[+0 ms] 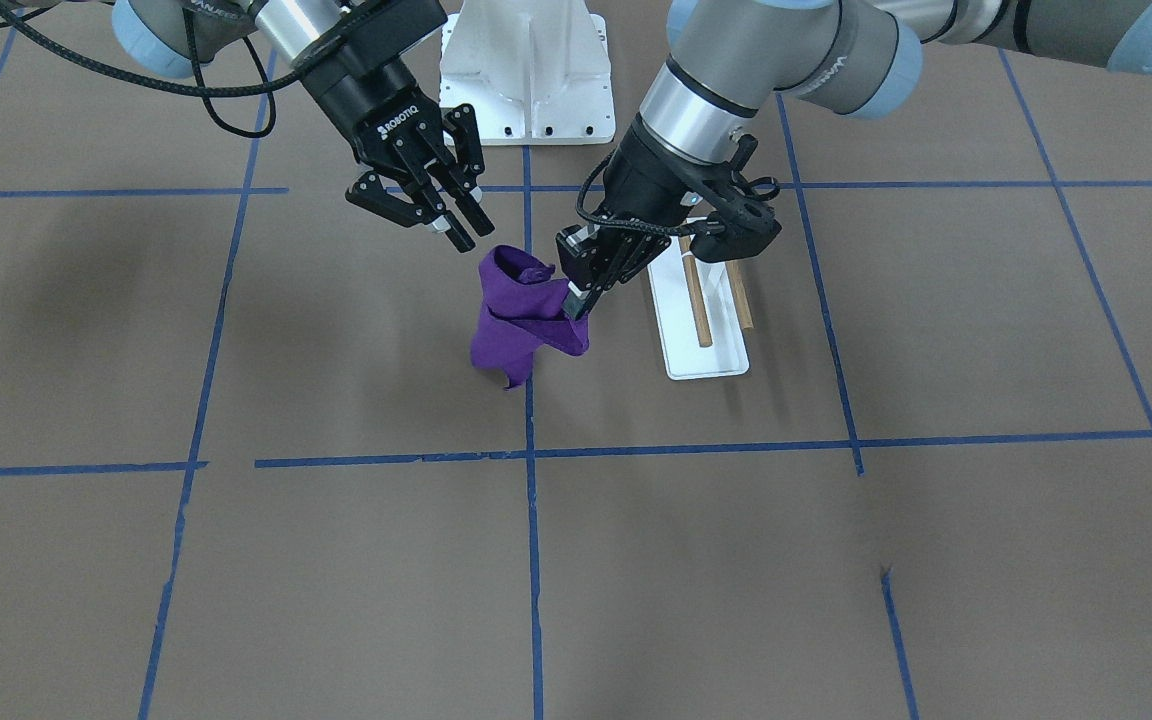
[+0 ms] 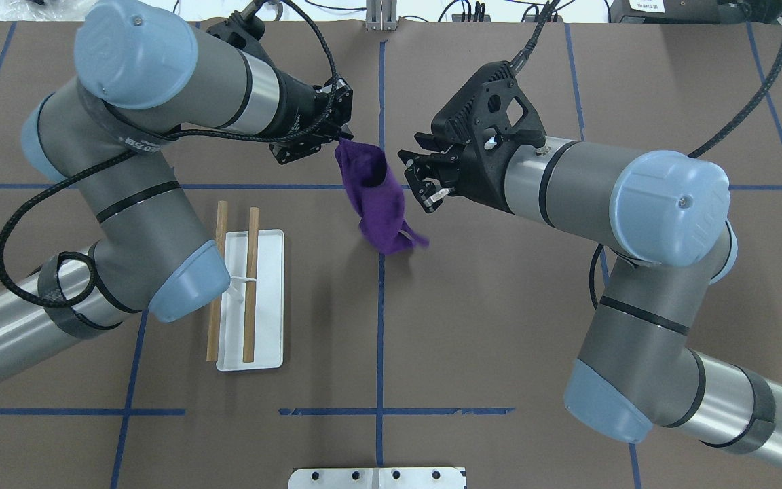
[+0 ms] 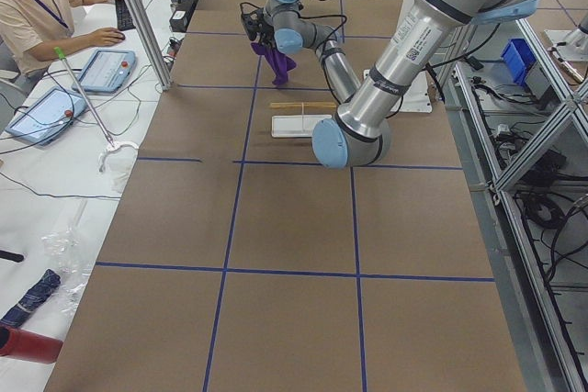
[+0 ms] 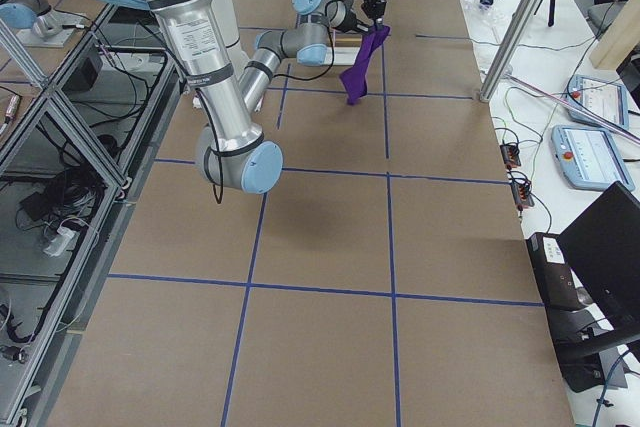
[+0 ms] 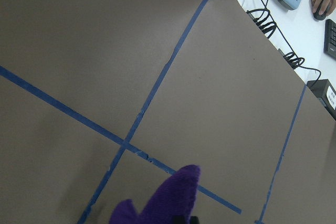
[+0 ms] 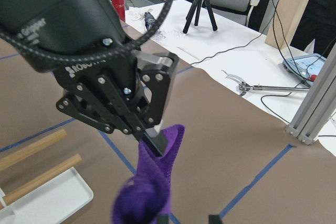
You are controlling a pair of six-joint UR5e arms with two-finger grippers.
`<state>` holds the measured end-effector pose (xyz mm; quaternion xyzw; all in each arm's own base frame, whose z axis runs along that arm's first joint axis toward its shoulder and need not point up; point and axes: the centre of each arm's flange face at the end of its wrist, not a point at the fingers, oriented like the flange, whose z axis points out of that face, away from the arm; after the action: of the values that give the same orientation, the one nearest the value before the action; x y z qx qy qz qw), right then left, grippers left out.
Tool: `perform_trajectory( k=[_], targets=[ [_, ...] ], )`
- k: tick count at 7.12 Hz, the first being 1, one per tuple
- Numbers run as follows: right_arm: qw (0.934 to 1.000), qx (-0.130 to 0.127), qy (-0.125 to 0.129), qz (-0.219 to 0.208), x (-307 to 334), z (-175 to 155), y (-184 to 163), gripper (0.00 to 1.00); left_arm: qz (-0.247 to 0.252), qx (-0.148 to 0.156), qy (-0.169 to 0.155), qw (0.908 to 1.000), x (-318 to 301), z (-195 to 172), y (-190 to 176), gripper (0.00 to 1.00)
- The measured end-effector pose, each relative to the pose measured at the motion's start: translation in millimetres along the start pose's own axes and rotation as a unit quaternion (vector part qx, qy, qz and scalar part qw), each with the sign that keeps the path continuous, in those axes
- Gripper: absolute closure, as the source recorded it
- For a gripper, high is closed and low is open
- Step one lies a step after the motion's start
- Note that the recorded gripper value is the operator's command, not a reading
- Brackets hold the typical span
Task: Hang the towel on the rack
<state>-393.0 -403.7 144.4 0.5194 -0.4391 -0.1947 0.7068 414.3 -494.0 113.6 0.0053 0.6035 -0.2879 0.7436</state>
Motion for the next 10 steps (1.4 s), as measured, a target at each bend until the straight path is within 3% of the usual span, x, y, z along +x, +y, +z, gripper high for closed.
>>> perform_trajectory(
  k=[1,3,4,6,8,10],
  targets=[
    [0.9997,-0.016,0.003,0.02,6,1,8,0.01,0.009,0.0,-0.001,1.0,-10,-5,-1,1.0],
    [0.9936,-0.084,0.018,0.074,41,3,12,0.01,0.048,0.002,-0.014,0.9988,-46,-14,-5,1.0],
    [0.9863,-0.128,0.028,0.101,72,-1,10,0.0,0.072,0.003,-0.027,0.9971,-71,-17,-9,1.0],
    [0.9636,-0.212,0.065,0.15,142,-14,11,0.0,0.14,0.004,-0.063,0.9882,-137,-31,-23,1.0],
    [0.9471,-0.262,0.093,0.16,195,-17,21,0.0,0.215,0.002,-0.09,0.9724,-197,-46,-40,1.0],
    [0.9374,-0.298,0.103,0.148,247,-19,37,0.0,0.283,-0.005,-0.099,0.9541,-256,-55,-54,1.0]
  ],
)
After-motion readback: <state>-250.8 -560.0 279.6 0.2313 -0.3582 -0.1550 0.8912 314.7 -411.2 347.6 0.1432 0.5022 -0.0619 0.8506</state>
